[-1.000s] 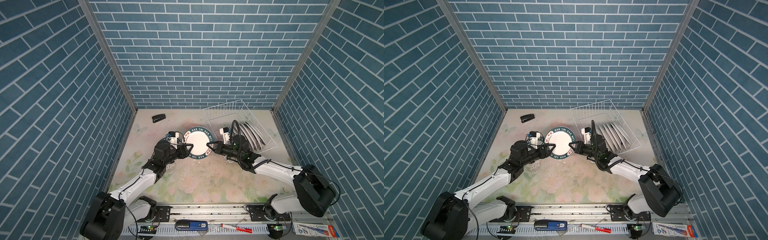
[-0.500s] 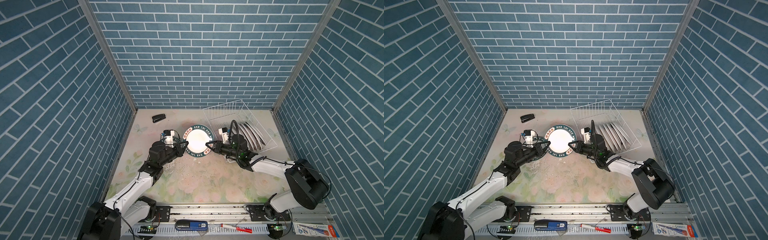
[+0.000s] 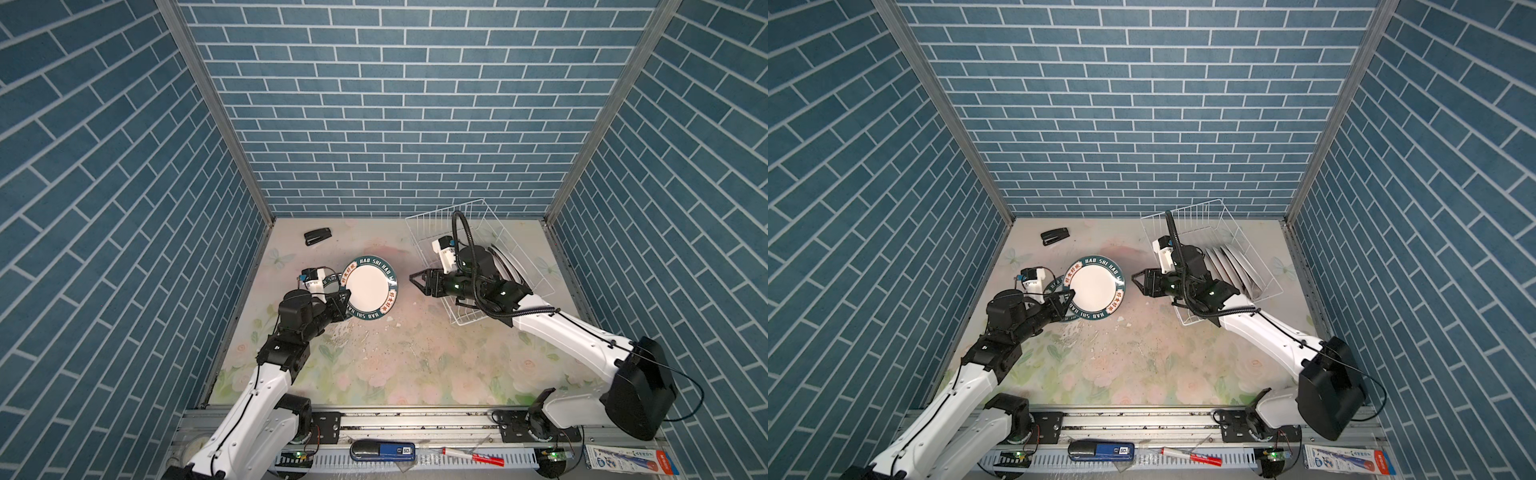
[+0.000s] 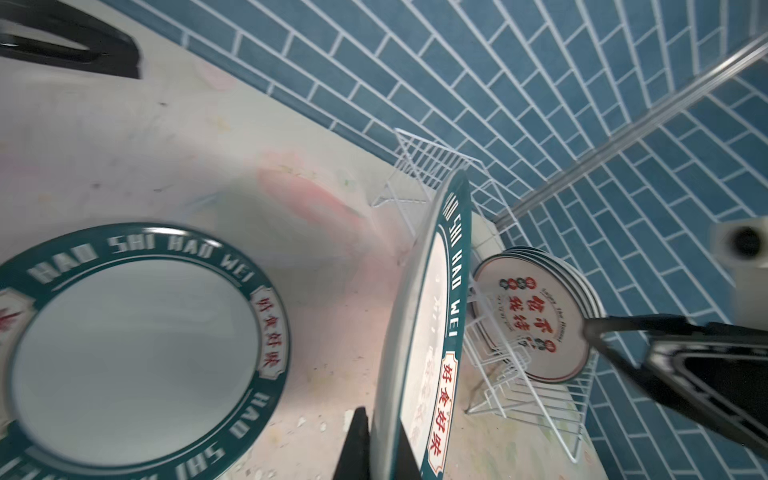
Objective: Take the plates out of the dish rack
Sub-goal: 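Lower the green-rimmed plate onto the stack with the left gripper while the right gripper withdraws, then set the green-rimmed plate flat on the stack and open the left gripper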
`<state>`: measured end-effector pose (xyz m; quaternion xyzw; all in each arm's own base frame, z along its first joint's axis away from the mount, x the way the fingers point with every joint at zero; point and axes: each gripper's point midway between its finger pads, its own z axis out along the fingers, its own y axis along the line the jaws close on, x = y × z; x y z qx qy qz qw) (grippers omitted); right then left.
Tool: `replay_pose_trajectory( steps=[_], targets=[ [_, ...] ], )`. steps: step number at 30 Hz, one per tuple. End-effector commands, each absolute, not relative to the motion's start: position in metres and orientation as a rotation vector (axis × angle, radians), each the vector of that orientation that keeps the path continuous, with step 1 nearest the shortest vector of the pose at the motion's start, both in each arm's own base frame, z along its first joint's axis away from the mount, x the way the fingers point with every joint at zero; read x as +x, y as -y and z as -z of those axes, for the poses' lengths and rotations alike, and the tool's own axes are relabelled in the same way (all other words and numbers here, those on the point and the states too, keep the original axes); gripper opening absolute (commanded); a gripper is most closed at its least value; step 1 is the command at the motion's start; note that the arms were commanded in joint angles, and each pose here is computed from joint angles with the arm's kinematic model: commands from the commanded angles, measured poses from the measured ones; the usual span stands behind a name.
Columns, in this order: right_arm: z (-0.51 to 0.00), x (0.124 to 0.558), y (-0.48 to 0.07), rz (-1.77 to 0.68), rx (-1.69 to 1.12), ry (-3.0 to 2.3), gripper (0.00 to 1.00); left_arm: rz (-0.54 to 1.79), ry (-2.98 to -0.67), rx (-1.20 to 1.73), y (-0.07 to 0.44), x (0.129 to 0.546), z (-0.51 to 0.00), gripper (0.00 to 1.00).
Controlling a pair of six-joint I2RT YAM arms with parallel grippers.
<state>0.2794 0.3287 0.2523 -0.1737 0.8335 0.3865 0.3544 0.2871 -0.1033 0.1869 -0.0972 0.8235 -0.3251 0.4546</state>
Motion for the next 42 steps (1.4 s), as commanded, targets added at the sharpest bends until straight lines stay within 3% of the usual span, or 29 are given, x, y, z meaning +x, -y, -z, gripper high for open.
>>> replay_pose_trajectory(
  steps=[1,7,12,28,34,42],
  targets=[
    [-0.236,0.279,-0.286,-0.514,-0.598,-2.229,0.58,0.701,-2.084,-0.378,0.072,0.286,-0.179,0.0],
    [-0.238,0.295,-0.239,-0.1,-0.501,-2.209,0.58,0.703,-2.102,-0.581,0.037,0.295,-0.156,0.0],
    [-0.231,0.296,-0.223,0.037,-0.482,-2.21,0.59,0.733,-2.103,-0.665,0.024,0.306,-0.143,0.0],
    [-0.218,0.292,-0.227,0.044,-0.527,-2.231,0.58,0.744,-2.172,-0.773,0.012,0.32,-0.108,0.0],
    [-0.209,0.29,-0.231,0.027,-0.549,-2.254,0.58,0.735,-2.201,-0.777,0.011,0.321,-0.102,0.17],
    [-0.202,0.288,-0.237,-0.003,-0.563,-2.266,0.58,0.652,-2.277,-0.77,0.006,0.312,-0.094,0.3]
  ],
)
